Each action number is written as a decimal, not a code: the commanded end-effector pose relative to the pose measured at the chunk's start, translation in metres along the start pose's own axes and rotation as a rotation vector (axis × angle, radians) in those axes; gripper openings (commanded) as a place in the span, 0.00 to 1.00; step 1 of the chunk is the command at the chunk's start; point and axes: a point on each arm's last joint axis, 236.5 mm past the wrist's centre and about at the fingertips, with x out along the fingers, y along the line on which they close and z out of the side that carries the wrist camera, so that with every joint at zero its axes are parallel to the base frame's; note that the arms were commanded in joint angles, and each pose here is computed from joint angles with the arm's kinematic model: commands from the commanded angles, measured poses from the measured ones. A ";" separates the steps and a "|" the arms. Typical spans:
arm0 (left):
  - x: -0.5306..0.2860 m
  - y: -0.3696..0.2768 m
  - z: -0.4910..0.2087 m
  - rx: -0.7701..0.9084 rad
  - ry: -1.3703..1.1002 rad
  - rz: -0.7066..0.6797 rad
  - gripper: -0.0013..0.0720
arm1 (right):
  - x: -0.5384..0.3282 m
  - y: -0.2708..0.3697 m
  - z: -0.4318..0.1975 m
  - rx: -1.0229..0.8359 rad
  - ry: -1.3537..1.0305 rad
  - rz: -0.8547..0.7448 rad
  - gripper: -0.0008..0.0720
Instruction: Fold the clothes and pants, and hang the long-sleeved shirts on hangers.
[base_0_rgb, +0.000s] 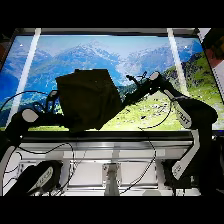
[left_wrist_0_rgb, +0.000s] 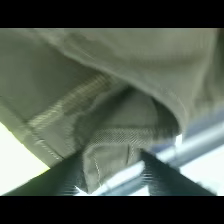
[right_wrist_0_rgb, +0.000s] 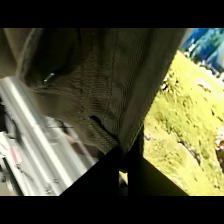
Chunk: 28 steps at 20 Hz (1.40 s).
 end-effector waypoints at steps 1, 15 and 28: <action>0.012 -0.020 -0.016 0.254 0.071 -0.127 0.78 | -0.007 0.005 0.000 0.023 -0.009 0.046 0.04; 0.034 0.003 -0.011 0.972 0.133 0.028 0.73 | -0.011 0.034 0.009 0.033 -0.047 0.167 0.04; 0.051 0.000 0.014 0.946 0.050 0.061 0.04 | -0.011 0.037 0.006 0.034 -0.033 0.181 0.04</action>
